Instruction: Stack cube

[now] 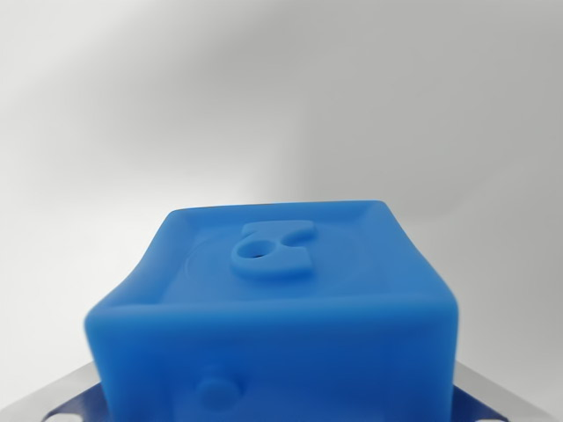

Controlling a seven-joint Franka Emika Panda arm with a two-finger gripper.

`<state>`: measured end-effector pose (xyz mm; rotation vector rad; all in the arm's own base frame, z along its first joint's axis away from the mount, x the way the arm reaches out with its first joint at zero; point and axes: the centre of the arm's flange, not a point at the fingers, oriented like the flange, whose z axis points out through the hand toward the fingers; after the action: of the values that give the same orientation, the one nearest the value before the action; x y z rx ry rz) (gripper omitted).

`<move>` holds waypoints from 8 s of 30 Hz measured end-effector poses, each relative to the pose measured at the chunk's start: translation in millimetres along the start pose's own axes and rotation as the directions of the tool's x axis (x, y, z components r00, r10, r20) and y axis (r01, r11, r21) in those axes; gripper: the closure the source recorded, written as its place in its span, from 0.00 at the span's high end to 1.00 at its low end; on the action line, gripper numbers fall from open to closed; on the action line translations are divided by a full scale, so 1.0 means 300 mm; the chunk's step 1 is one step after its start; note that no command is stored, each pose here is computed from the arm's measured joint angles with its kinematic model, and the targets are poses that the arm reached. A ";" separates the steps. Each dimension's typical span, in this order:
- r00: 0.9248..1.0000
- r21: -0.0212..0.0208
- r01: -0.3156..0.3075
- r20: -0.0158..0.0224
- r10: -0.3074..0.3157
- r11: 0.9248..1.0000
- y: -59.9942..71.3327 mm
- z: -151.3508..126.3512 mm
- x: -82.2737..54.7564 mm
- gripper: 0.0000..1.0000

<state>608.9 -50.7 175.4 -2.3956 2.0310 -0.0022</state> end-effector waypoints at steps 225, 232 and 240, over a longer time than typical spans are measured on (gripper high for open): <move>0.244 -0.002 0.970 0.000 -0.970 0.244 0.505 -0.414 -0.443 0.00; 0.214 -0.002 0.977 0.000 -0.977 0.214 0.520 -0.411 -0.454 0.00; 0.213 0.000 0.977 0.009 -0.977 0.213 0.519 -0.312 -0.455 0.00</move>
<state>432.8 58.5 268.7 -3.1409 0.0793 0.0120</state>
